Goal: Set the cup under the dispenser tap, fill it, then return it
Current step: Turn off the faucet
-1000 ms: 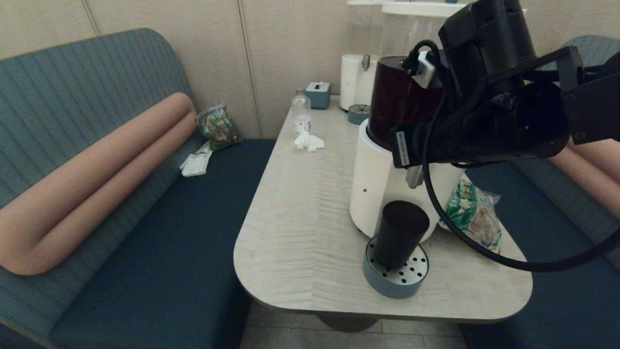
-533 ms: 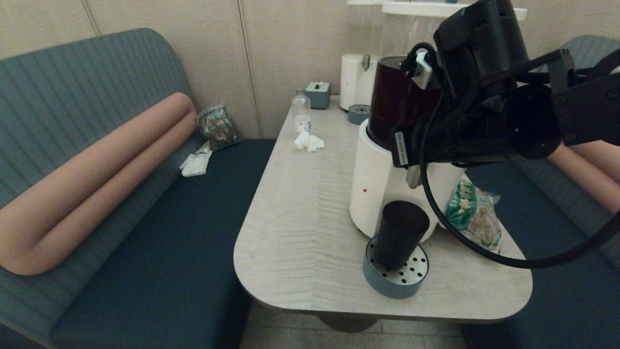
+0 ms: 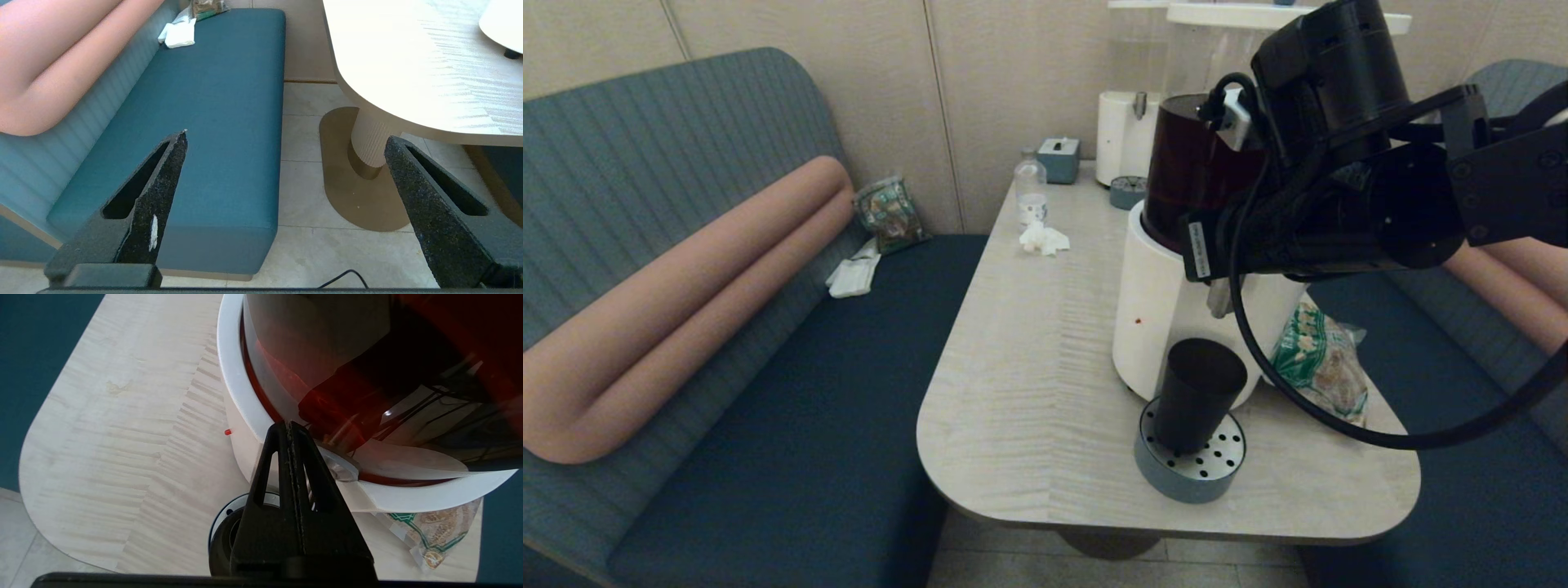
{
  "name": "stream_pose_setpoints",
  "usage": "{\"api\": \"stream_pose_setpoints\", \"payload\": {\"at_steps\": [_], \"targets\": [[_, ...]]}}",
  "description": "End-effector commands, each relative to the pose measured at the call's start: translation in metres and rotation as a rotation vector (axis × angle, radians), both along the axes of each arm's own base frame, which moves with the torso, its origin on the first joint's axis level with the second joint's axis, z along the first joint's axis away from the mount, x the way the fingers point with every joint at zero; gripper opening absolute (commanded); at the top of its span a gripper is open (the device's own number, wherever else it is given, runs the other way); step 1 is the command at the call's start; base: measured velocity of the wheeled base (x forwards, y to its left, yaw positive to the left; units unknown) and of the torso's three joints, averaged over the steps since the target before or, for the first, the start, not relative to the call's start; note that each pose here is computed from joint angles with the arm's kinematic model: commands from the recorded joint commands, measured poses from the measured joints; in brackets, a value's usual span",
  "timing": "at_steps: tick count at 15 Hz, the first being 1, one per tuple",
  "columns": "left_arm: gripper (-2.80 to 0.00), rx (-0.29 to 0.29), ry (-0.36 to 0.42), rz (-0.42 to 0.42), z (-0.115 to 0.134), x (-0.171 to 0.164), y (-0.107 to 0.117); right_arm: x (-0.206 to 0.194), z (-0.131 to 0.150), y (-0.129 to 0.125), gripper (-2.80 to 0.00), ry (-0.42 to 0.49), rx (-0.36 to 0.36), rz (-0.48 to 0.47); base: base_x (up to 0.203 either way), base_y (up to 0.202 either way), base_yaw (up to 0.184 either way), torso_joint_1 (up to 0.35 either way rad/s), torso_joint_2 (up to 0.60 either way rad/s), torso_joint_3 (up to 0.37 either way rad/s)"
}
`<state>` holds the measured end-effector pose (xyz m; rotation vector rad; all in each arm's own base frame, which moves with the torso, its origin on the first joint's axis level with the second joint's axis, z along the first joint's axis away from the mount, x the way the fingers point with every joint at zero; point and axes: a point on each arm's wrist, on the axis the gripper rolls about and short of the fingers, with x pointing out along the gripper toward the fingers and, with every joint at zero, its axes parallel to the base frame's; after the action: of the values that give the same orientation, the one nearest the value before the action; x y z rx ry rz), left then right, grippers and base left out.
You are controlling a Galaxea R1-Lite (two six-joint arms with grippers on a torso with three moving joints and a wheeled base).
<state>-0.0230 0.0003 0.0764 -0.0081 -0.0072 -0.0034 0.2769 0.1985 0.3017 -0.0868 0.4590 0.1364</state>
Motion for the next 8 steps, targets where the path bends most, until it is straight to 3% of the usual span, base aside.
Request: {"api": "stream_pose_setpoints", "payload": {"at_steps": [1, 8], "targets": [[0.0, -0.001, 0.001, 0.0, 0.0, 0.0, 0.0, -0.004, 0.004, 0.0, -2.8, -0.004, 0.011, 0.015, 0.0, 0.0, 0.0, 0.0, 0.0, 0.0], [0.0, 0.0, 0.001, 0.0, 0.0, 0.0, 0.0, -0.03, 0.028, 0.016, -2.8, -0.085, 0.128, 0.176, 0.0, 0.0, 0.0, 0.0, 0.0, 0.0]]}}
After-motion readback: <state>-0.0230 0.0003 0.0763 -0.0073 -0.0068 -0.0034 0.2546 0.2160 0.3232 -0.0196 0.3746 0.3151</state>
